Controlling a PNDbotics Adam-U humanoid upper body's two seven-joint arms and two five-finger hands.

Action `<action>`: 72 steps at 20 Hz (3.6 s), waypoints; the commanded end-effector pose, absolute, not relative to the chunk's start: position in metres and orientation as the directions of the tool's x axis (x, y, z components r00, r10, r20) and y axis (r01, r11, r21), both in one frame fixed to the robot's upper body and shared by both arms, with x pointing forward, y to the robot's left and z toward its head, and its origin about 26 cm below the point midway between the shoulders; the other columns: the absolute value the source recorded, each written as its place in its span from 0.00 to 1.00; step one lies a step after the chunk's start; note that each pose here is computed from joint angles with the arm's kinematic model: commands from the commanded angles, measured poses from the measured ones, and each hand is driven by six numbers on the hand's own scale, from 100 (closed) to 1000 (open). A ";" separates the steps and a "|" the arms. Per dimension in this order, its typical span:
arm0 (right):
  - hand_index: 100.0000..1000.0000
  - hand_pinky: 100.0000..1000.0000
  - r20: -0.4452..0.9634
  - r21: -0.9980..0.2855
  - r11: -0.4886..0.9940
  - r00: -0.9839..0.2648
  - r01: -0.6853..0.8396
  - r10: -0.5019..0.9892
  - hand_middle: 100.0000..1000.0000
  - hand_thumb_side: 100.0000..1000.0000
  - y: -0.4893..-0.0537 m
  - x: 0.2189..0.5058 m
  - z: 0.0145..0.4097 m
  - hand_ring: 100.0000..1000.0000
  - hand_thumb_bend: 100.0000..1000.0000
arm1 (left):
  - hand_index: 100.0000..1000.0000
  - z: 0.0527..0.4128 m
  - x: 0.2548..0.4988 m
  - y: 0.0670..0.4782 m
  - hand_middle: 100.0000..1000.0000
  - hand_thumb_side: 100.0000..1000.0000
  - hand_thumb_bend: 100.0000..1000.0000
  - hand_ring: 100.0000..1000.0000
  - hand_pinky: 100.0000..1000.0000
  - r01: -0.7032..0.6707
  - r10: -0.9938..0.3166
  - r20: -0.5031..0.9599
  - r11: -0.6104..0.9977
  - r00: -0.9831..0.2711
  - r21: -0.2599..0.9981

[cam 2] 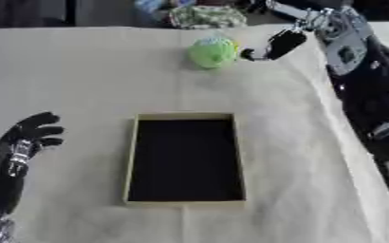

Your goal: Pick up objects on the table and place them in the box.

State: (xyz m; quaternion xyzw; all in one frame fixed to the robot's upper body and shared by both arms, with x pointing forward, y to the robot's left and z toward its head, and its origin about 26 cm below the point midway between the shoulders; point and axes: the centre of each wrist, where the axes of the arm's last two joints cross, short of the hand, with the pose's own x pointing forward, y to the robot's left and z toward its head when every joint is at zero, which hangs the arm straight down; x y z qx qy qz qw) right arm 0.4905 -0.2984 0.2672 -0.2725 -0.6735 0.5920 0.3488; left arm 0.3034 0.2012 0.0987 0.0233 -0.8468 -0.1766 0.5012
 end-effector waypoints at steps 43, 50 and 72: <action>0.98 0.86 0.112 -0.989 0.141 -0.449 0.033 0.886 0.88 0.18 -0.290 0.506 0.247 0.89 0.35 | 0.83 0.107 0.303 0.191 0.72 0.87 0.00 0.73 0.69 0.215 -0.192 0.816 0.909 -0.546 0.357; 0.97 0.87 0.097 -0.992 0.119 -0.390 0.032 0.916 0.88 0.19 -0.300 0.507 0.234 0.89 0.35 | 0.83 0.108 0.302 0.191 0.72 0.87 0.00 0.73 0.69 0.218 -0.192 0.815 0.907 -0.546 0.359; 0.57 0.76 0.032 -0.965 0.114 -0.321 0.238 0.947 0.43 0.14 -0.297 0.506 0.226 0.66 0.16 | 0.83 0.108 0.302 0.190 0.72 0.88 0.00 0.73 0.69 0.221 -0.190 0.816 0.907 -0.546 0.359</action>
